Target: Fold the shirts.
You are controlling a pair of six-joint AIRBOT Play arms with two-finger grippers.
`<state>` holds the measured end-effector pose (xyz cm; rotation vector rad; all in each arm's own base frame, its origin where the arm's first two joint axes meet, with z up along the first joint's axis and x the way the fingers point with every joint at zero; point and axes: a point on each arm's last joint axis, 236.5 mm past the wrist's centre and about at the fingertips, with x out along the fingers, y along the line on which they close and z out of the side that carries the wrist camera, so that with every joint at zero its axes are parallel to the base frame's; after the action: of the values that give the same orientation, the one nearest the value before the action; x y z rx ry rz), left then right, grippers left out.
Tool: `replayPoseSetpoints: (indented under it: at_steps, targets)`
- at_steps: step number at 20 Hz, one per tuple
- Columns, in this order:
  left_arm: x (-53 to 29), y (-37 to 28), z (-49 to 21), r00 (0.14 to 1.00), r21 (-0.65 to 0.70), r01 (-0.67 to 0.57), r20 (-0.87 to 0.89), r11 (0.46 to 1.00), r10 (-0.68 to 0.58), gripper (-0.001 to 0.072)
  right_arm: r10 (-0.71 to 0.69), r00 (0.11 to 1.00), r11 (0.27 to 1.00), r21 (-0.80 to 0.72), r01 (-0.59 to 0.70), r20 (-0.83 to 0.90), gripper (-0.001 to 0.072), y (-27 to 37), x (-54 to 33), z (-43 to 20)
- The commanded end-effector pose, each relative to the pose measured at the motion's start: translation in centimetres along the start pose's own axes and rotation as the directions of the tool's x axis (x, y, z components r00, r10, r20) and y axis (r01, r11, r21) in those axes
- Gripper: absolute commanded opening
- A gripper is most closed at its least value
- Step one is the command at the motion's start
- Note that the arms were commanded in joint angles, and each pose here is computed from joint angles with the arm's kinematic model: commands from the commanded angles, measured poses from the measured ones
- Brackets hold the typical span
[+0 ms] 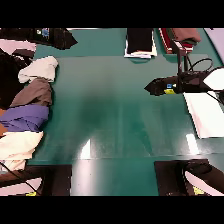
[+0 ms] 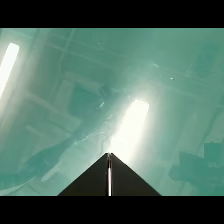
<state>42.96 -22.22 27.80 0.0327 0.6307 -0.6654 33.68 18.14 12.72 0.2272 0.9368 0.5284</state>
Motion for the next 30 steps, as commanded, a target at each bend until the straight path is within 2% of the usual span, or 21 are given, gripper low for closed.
replayPoseSetpoints:
  at_steps: [1, 11, 14, 15, 16, 17, 18, 20, 24, 30]
  targets:
    - [0.0, 0.0, 0.0, 1.000, 0.000, -0.001, 0.000, 1.000, 0.001, 0.0027, 0.001, 1.000, 1.000, 0.000, -0.001, -0.001, 0.0020, 0.0, 0.0, 0.0]
    - [0.0, 0.0, 0.0, 1.000, 0.000, -0.001, 0.000, 1.000, 0.001, 0.0027, 0.001, 1.000, 1.000, 0.000, -0.001, -0.001, 0.0020, 0.0, 0.0, 0.0]
    - [-0.1, 0.7, 2.1, 0.996, 0.011, -0.028, 0.089, 1.000, 0.027, 0.0028, 0.001, 1.000, 1.000, 0.000, -0.001, -0.001, 0.0020, 0.0, 0.0, 0.0]
    - [-0.2, 2.1, 2.8, 0.989, 0.055, -0.091, 0.120, 0.994, 0.083, 0.0073, 0.001, 1.000, 1.000, 0.000, -0.001, -0.001, 0.0020, 0.0, 0.0, 0.0]
    - [-0.2, 4.2, 3.1, 0.977, 0.072, -0.180, 0.133, 0.981, 0.169, 0.0410, 0.001, 1.000, 1.000, 0.000, -0.001, -0.001, 0.0020, 0.0, 0.0, 0.0]
    - [-0.3, 7.4, 3.2, 0.946, 0.049, -0.303, 0.137, 0.952, 0.294, 0.0619, 0.001, 1.000, 1.000, 0.001, -0.001, -0.001, 0.0019, 0.0, 0.0, 0.0]
    - [-0.5, 10.9, 2.7, 0.900, 0.038, -0.426, 0.118, 0.904, 0.419, 0.0621, 0.001, 1.000, 1.000, 0.000, -0.001, -0.001, 0.0020, 0.0, 0.0, 0.0]
    - [0.3, 16.6, 0.6, 0.836, 0.022, -0.548, 0.048, 0.836, 0.547, 0.0621, 0.000, 1.000, 1.000, 0.000, 0.000, -0.001, 0.0019, 0.0, 0.0, 0.0]
    - [4.2, 27.4, -7.3, 0.770, -0.106, -0.634, -0.169, 0.766, 0.615, 0.0621, 0.000, 1.000, 1.000, 0.000, 0.000, 0.006, 0.0020, 0.0, 0.0, 0.2]
    - [8.1, 38.0, -18.6, 0.693, -0.161, -0.704, -0.369, 0.692, 0.619, 0.0621, 0.000, 1.000, 1.000, 0.000, 0.000, 0.006, 0.0020, 0.0, 0.0, 0.2]
